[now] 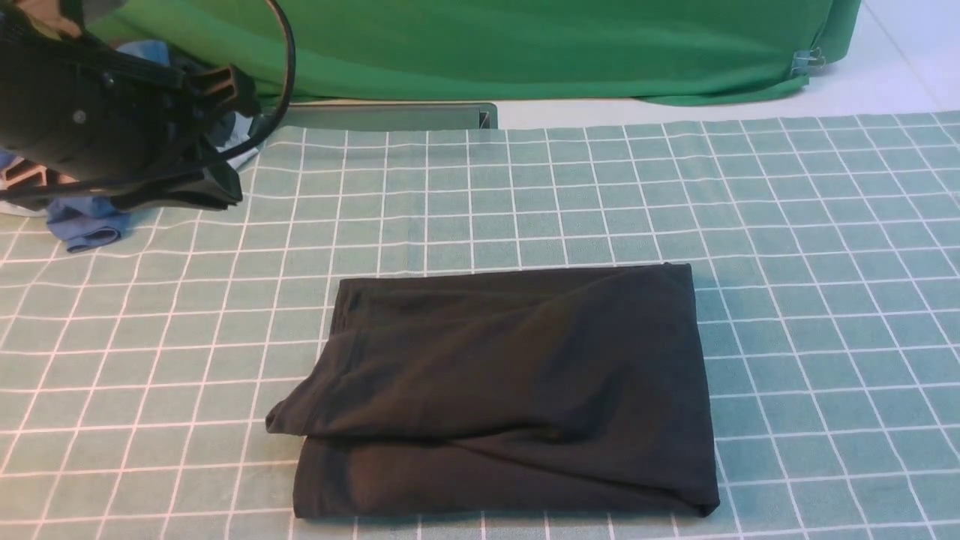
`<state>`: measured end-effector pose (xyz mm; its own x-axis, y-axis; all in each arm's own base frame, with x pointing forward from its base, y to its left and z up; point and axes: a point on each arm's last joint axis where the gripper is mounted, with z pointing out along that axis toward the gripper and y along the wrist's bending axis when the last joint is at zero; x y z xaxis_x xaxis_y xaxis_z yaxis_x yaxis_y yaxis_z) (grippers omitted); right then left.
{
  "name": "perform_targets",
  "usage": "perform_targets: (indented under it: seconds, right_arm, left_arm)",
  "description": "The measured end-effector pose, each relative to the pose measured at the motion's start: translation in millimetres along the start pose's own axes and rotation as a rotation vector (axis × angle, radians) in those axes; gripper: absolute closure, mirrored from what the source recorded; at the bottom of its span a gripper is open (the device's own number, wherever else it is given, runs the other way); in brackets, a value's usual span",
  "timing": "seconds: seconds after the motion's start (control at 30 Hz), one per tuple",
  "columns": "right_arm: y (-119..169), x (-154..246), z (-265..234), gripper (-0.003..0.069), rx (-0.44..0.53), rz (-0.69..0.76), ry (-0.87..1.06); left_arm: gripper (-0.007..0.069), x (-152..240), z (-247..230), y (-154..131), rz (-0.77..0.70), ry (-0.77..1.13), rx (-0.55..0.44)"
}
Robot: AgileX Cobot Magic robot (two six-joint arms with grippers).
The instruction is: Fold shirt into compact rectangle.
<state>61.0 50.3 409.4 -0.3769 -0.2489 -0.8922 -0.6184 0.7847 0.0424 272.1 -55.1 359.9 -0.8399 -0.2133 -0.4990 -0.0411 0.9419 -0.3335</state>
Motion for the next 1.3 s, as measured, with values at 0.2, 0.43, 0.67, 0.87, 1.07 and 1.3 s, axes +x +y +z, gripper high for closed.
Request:
perform_targets:
  seconds: [0.2,0.43,0.67,0.87,1.07,1.3]
  right_arm:
    - [-4,74,19,0.0628,-0.004,-0.039,-0.284]
    - [-5,105,48,0.0627,-0.005,-0.045,-0.466]
    - [-6,106,49,0.0604,-0.007,-0.038,-0.52]
    - [-6,106,49,0.0587,-0.007,-0.038,-0.523]
    - [-6,106,49,0.0573,-0.007,-0.038,-0.523]
    - [-6,106,48,0.0552,-0.008,-0.038,-0.526]
  left_arm:
    - [0.061,0,0,0,0.002,0.0,-0.003]
    - [0.061,0,0,2,0.015,-0.003,-0.024]
    - [0.061,-1,0,5,0.039,-0.01,-0.059]
    - [0.0609,-5,0,4,0.043,-0.058,-0.05]
    - [0.0609,-13,-1,2,0.045,-0.142,-0.028]
    - [0.0609,-15,-1,0,0.029,-0.164,-0.001]
